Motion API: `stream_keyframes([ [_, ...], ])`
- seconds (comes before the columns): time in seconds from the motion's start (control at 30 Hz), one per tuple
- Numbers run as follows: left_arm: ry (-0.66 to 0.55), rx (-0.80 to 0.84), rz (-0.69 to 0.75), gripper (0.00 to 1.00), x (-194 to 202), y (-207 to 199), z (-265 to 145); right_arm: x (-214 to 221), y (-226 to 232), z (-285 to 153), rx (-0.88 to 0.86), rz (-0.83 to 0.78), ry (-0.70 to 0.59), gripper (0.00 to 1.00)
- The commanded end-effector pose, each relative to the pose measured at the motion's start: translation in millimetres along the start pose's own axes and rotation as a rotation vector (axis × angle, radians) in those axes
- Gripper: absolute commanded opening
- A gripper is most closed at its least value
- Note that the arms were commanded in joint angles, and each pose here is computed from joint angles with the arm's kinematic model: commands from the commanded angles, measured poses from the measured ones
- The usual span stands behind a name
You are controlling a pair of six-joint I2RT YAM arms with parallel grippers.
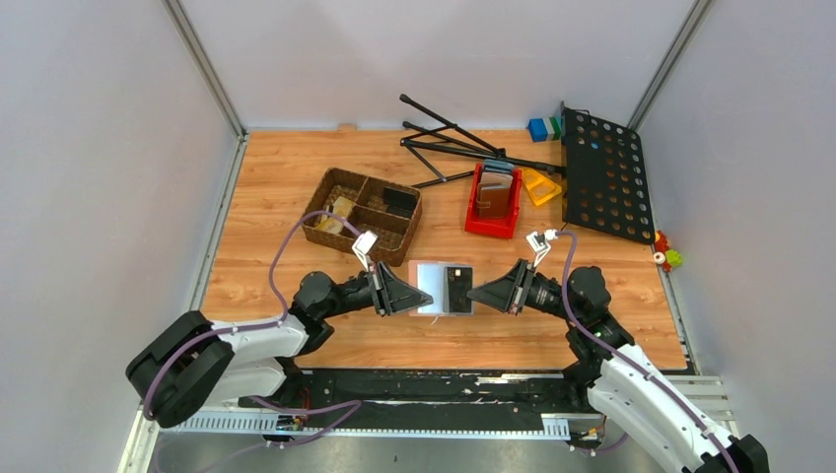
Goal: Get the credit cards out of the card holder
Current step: Remove the credit card from the card holder, then place the credit card in the storage box.
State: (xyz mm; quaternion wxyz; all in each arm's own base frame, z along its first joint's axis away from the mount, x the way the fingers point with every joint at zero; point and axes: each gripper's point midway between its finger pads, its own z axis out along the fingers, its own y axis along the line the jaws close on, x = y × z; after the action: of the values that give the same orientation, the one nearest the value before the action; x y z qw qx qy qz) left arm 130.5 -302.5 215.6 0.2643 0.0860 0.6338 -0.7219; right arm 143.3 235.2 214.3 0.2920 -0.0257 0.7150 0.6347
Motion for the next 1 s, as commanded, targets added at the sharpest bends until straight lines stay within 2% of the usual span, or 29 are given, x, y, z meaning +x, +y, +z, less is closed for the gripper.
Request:
stream_keyframes([
  [0.0, -0.02, -0.069, 0.059, 0.0, -6.3, 11.9, -7.9, -7.7, -4.2, -3.1, 0.043, -0.066, -0.032, 0.0],
  [0.3, -0.001, -0.314, 0.181, 0.0, -11.0, 40.7, -25.0, -15.5, -7.4, -3.8, 0.11, -0.128, -0.031, 0.0],
  [0.57, 0.045, -0.576, 0.216, 0.0, -9.9, 77.0, -50.2, -23.8, -6.4, 1.7, 0.13, -0.169, -0.019, 0.0],
  [0.97, 0.053, -0.749, 0.219, 0.0, -2.8, 99.7, -82.2, -72.1, -18.6, 26.2, 0.305, -0.368, 0.031, 0.0],
])
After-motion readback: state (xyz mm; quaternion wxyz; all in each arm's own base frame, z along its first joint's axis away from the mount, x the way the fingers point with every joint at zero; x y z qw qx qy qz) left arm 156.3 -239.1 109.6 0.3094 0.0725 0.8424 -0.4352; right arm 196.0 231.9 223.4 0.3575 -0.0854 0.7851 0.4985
